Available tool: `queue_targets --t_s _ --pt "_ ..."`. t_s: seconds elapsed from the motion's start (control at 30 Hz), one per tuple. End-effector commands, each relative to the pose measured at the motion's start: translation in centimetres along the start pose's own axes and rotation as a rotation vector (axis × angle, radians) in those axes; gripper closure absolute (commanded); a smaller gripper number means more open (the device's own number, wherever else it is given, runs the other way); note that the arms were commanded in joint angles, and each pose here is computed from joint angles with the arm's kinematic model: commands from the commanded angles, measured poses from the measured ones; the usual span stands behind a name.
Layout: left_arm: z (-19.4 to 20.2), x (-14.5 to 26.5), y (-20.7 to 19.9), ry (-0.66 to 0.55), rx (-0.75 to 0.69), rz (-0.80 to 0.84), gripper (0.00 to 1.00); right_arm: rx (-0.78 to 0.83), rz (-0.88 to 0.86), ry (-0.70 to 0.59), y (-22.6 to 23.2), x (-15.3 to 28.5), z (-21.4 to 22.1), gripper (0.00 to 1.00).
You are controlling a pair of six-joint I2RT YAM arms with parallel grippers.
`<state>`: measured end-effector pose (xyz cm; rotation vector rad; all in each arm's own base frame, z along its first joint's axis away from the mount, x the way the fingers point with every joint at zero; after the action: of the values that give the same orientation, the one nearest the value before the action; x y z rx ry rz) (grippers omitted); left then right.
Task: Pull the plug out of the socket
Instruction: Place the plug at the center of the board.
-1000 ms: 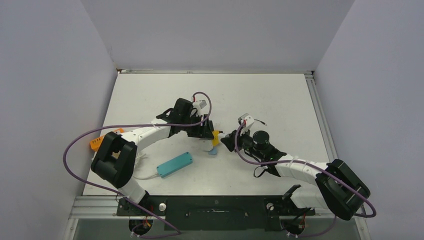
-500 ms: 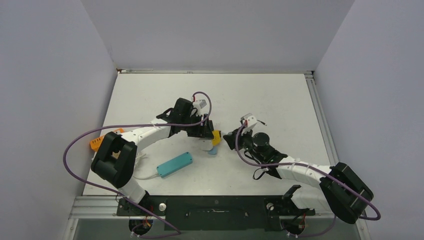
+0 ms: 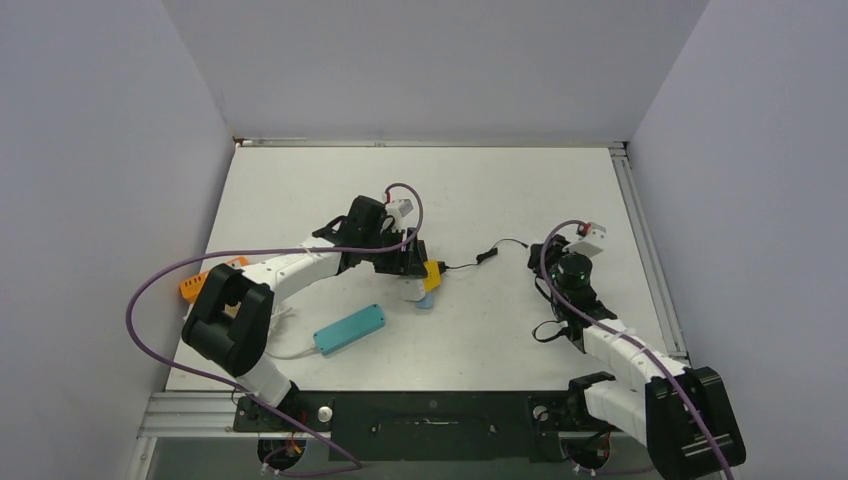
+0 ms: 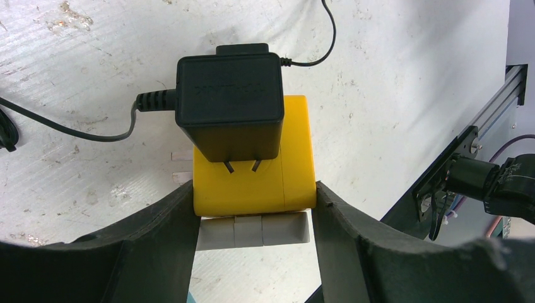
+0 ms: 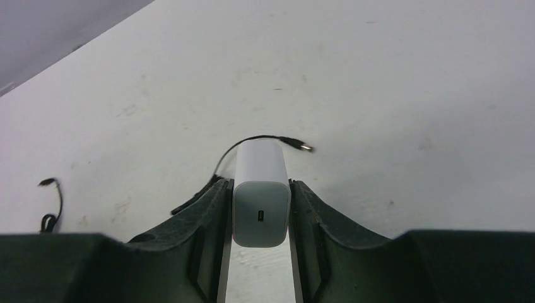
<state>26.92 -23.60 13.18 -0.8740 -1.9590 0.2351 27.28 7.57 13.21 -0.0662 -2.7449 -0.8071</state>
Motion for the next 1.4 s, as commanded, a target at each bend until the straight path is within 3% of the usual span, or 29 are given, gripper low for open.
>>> queue_targets --t_s 0.0,0.3,0.53,0.77,0.9,1.1,1.23,1.37 --pt "-0.8 0.7 0.0 -0.050 -0.057 -0.013 1.00 -0.151 0.101 0.002 -3.0 -0.3 -0.2 0.95" --pt "-0.9 0.7 -0.3 -0.054 -0.070 0.000 1.00 -0.250 0.240 0.067 -6.5 -1.1 0.8 0.92" --pt "-0.8 0.6 -0.3 -0.047 -0.068 0.006 1.00 -0.262 0.293 0.097 -7.5 -1.6 1.3 0.72" --pt "-0.8 0.7 -0.4 -0.050 -0.070 0.010 1.00 -0.284 0.286 0.089 -7.6 -1.4 1.2 0.41" --pt "-0.9 0.8 -0.7 -0.053 -0.080 0.027 1.00 -0.279 0.282 0.061 -7.5 -1.0 0.7 0.35" --pt "-1.1 1.3 -1.8 -0.073 -0.144 0.076 1.00 -0.247 0.305 -0.013 -7.5 0.0 -0.9 0.17" --pt "-1.3 2.0 -3.0 -0.099 -0.233 0.100 1.00 -0.221 0.228 -0.023 -6.4 0.2 -1.4 0.10" --pt "-1.3 2.9 -4.0 -0.114 -0.333 0.099 1.00 -0.175 -0.020 0.023 -3.0 -0.4 -1.3 0.06"
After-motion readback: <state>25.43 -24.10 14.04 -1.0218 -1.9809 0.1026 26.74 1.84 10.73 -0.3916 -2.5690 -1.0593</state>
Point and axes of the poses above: each gripper's point midway between its finger pads, its own x axis back along the fingers, its own y axis along the line the jaws close on, z = x × y, the point moved 6 cm from there along x, back along the fingers, and after that the axes turned 8 degrees about -x, right-handed, at the moved point
